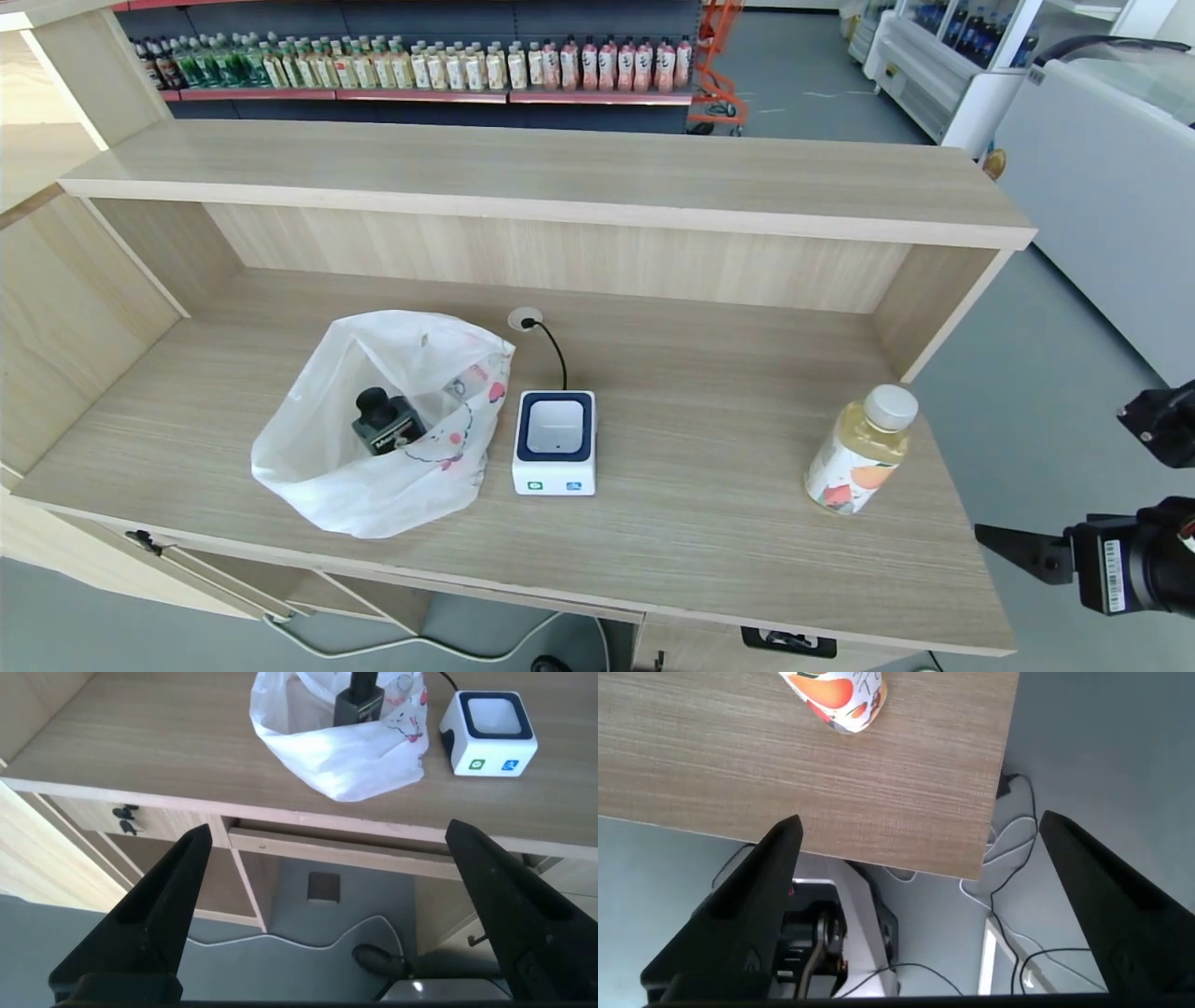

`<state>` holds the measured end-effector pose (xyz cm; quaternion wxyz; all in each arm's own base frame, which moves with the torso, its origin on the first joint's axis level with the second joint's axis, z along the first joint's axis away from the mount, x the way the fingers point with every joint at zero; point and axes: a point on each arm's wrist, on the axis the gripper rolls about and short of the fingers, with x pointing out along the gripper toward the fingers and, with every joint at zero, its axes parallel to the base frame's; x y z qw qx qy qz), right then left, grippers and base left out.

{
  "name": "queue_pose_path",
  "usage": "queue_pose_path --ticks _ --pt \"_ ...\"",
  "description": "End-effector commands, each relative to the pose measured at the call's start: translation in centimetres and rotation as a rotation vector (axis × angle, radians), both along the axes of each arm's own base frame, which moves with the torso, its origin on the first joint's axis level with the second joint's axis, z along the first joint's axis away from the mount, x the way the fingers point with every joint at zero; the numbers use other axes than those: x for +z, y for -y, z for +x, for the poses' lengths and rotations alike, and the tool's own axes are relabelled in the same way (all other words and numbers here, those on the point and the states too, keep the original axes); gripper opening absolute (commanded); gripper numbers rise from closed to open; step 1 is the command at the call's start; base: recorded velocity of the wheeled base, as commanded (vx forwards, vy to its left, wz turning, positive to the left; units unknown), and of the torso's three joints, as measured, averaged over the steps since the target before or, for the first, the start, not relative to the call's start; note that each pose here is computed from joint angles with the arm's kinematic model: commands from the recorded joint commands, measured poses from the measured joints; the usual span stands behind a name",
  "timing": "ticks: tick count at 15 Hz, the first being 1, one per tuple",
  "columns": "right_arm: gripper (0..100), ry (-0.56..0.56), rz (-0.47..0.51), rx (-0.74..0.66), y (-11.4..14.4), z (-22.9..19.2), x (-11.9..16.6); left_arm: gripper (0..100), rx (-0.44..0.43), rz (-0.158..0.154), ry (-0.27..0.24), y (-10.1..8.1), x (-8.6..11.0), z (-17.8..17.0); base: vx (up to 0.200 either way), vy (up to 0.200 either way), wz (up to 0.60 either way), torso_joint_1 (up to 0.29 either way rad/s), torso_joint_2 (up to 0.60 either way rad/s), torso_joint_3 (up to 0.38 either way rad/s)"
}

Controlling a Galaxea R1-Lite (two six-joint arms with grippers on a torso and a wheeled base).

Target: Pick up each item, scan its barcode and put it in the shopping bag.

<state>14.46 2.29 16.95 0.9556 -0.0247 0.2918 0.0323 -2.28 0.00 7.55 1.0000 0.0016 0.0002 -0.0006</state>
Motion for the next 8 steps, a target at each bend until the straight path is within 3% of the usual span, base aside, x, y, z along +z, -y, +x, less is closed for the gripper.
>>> queue_pose_path --ticks 1,5,8 --pt "100 -0.054 0.0 0.025 -0.7 0.9 -0.8 100 0.001 0.0 0.0 0.0 0.0 0.0 0.0 0.0 0.0 0.0 0.0 0.0" --pt "100 0.006 0.055 0.057 -2.9 4.8 -2.1 100 0.001 0.0 0.0 0.0 0.0 0.0 0.0 0.0 0.0 0.0 0.0 0.0" --pt "100 0.005 0.074 0.07 -4.5 4.7 -3.5 100 0.001 0.0 0.0 0.0 0.0 0.0 0.0 0.0 0.0 0.0 0.0 0.0"
